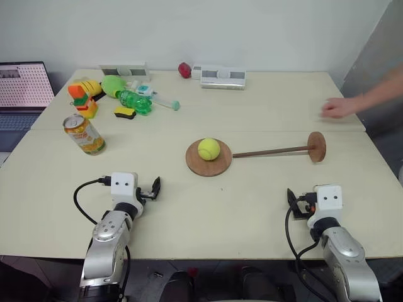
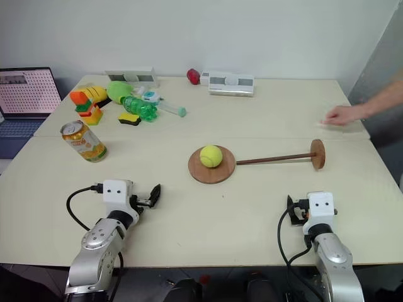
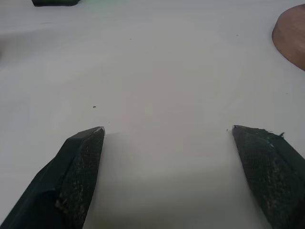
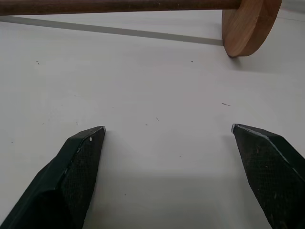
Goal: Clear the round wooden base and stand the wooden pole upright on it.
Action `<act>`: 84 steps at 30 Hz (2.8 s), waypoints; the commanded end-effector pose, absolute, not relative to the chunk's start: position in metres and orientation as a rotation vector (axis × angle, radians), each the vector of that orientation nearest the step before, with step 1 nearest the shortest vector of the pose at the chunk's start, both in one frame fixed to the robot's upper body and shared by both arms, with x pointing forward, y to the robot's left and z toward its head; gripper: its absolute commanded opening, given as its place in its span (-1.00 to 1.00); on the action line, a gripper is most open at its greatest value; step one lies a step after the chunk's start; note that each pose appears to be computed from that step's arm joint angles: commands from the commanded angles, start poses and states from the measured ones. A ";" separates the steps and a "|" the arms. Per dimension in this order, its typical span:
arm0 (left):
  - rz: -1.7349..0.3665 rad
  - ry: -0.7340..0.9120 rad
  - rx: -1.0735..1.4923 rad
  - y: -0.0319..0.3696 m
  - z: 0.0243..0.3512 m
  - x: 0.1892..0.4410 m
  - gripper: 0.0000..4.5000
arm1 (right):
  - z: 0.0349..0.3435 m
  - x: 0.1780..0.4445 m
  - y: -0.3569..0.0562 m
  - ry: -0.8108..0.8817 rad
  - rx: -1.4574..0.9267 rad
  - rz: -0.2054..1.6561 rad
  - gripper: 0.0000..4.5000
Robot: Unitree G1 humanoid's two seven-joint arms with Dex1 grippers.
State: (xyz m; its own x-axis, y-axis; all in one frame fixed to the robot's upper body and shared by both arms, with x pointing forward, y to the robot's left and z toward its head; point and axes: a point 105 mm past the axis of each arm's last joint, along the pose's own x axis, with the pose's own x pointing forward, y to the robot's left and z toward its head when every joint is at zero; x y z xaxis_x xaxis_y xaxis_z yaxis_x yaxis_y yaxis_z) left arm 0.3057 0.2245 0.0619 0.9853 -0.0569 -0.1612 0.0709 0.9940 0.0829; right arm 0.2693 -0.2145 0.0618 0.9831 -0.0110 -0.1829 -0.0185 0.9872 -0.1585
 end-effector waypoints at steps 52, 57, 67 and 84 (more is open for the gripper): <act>-0.944 -0.036 0.170 0.083 0.131 0.398 0.56 | 0.187 0.257 -0.107 -0.092 -0.076 0.674 1.00; -0.940 -0.036 0.164 0.087 0.132 0.397 0.31 | 0.190 0.259 -0.106 -0.092 -0.074 0.677 1.00; -0.552 -0.111 0.113 0.162 0.171 0.421 0.25 | 0.199 0.260 -0.084 -0.100 -0.116 0.866 1.00; 0.111 -0.037 0.026 0.269 0.148 0.435 0.25 | 0.219 0.279 -0.055 -0.118 -0.144 1.112 1.00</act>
State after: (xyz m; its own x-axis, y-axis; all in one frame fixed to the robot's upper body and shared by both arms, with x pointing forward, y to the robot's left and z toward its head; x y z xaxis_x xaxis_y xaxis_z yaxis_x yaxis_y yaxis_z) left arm 0.4324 0.2632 0.1297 0.9968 0.0760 -0.0234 -0.0753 0.9967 0.0310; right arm 0.2811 -0.0582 0.2085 0.4616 0.8871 -0.0081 -0.8794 0.4563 -0.1355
